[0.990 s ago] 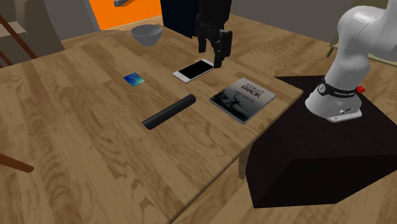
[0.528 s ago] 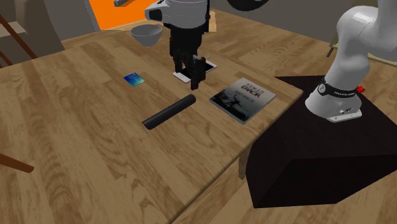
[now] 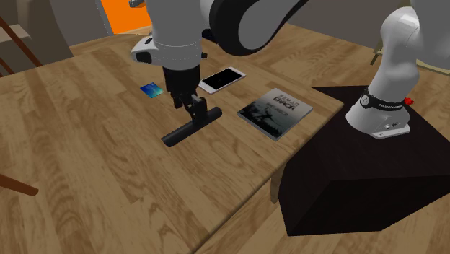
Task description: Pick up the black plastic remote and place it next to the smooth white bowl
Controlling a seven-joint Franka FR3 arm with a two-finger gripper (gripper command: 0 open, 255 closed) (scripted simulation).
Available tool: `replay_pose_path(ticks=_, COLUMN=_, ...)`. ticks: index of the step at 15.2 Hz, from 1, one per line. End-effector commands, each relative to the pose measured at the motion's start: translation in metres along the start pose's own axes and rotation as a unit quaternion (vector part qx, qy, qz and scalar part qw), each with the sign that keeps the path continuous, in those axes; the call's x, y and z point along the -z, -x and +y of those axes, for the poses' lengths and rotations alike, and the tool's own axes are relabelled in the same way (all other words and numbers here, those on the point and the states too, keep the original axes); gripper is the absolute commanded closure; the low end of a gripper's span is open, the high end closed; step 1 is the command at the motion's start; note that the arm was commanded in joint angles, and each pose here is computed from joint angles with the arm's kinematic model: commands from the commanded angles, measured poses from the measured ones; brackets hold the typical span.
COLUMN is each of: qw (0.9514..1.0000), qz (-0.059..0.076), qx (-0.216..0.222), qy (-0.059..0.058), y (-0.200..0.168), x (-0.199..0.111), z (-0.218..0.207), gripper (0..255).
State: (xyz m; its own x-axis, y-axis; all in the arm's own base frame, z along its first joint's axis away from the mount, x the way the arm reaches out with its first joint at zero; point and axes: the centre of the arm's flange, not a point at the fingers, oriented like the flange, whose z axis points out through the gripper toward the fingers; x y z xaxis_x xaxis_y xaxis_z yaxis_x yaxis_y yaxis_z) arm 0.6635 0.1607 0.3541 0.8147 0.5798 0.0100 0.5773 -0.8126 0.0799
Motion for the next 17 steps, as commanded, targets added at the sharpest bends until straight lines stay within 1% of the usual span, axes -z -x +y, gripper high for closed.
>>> replay_pose_path(ticks=1, qw=1.0000, qz=0.000, qx=0.002, qy=0.001, y=-0.004, x=-0.010, z=0.000, gripper=0)
replay_pose_path(ticks=6, qw=1.0000, qz=0.000, qx=0.002, qy=0.001, y=-0.004, x=-0.040, z=0.000, gripper=0)
replay_pose_path(ticks=14, qw=1.0000, qz=0.000, qx=0.002, qy=0.001, y=-0.004, x=-0.040, z=0.000, gripper=0)
replay_pose_path(ticks=15, qw=1.0000, qz=0.000, qx=0.002, qy=0.001, y=-0.004, x=-0.040, z=0.000, gripper=255)
replay_pose_path(ticks=17, qw=1.0000, qz=0.000, qx=0.002, qy=0.001, y=-0.004, x=-0.040, z=0.000, gripper=255)
